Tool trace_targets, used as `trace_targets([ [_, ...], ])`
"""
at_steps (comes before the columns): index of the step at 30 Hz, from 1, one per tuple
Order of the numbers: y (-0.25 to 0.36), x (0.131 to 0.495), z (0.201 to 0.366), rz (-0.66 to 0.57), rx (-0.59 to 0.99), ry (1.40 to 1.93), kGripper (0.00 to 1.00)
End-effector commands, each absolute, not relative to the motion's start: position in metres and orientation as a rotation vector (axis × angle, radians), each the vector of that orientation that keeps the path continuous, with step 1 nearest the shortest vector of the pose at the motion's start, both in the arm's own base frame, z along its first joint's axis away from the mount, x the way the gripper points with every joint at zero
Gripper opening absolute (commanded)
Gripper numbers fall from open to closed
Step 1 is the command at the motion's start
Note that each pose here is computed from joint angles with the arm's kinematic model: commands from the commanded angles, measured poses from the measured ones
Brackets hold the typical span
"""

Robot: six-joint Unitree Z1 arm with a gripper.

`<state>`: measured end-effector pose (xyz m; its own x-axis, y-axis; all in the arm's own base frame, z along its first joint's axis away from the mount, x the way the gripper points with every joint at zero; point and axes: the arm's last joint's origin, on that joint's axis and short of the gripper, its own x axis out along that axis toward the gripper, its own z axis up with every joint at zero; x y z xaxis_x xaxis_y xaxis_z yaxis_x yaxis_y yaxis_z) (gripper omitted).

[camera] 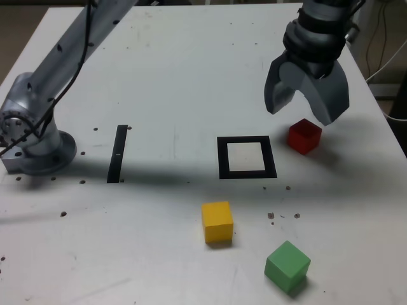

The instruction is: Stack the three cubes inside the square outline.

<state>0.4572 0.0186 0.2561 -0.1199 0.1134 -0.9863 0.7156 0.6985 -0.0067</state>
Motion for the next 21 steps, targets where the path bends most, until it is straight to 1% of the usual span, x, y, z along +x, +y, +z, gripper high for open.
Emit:
trace_targets([
  [1, 0.017, 0.457, 0.259, -0.619, 0.731, 1.623, 0.98],
  [13, 0.006, 0.459, 0.258, -0.624, 0.796, 1.606, 0.98],
  [17, 0.002, 0.463, 0.251, -0.623, 0.790, 1.611, 0.98],
  [21, 0.000, 0.468, 0.239, -0.626, 0.781, 1.627, 0.97],
])
